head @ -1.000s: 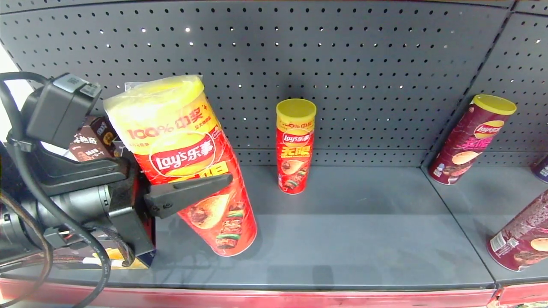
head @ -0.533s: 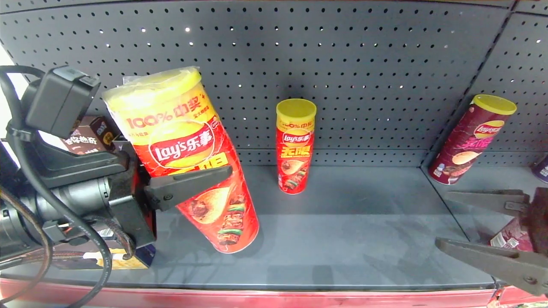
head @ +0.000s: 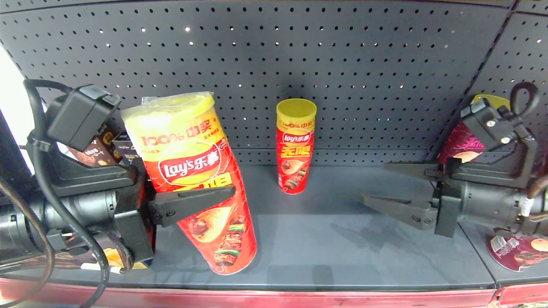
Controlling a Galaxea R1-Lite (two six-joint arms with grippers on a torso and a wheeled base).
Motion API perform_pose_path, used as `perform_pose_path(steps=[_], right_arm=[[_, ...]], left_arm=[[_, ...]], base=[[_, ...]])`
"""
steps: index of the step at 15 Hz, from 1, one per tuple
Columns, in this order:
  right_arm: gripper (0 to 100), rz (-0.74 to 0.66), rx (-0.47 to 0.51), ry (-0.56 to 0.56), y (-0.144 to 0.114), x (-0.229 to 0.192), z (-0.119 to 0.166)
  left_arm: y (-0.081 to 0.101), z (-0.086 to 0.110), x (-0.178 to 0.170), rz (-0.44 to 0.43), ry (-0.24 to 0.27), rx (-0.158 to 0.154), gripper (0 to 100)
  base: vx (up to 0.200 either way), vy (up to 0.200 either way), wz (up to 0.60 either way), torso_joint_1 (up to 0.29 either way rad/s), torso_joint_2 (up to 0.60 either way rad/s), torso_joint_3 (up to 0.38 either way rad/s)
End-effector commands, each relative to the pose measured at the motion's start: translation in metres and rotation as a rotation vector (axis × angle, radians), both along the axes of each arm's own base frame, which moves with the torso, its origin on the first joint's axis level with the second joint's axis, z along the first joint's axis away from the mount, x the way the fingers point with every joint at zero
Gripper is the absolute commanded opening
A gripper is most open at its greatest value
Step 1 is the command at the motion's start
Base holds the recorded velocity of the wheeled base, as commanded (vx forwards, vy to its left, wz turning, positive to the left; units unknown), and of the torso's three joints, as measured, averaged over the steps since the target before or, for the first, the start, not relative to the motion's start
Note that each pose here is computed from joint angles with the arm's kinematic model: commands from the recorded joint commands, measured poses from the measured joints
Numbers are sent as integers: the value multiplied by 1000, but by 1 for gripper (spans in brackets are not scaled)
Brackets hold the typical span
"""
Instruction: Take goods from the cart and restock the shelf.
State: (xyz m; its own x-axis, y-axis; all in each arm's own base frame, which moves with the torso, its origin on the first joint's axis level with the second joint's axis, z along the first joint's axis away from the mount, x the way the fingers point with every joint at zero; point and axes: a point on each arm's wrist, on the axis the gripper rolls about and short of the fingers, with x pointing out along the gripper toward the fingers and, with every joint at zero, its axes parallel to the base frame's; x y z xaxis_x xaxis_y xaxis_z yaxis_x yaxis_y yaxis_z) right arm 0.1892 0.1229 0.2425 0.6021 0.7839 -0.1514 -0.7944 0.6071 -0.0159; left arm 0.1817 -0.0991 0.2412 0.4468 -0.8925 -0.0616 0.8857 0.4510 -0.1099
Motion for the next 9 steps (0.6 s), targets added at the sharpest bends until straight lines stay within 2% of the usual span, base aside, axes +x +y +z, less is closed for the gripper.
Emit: perform_pose_path(steps=[1, 4, 6, 9], right_arm=[[100, 17, -20, 17, 13, 35, -13], [100, 131, -37, -79, 19, 78, -12], [100, 264, -27, -124, 21, 101, -20], [100, 369, 6, -163, 32, 125, -35]], left_arm=[[1, 7, -2, -9, -14, -7, 0], [1, 17, 5, 2, -38, -18, 0], [2, 14, 6, -2, -28, -14, 0], [3, 10, 4, -16, -17, -10, 0]], base=[[0, 0, 0, 0, 0, 0], [0, 0, 0, 0, 0, 0], [0, 0, 0, 0, 0, 0], [0, 0, 0, 0, 0, 0]])
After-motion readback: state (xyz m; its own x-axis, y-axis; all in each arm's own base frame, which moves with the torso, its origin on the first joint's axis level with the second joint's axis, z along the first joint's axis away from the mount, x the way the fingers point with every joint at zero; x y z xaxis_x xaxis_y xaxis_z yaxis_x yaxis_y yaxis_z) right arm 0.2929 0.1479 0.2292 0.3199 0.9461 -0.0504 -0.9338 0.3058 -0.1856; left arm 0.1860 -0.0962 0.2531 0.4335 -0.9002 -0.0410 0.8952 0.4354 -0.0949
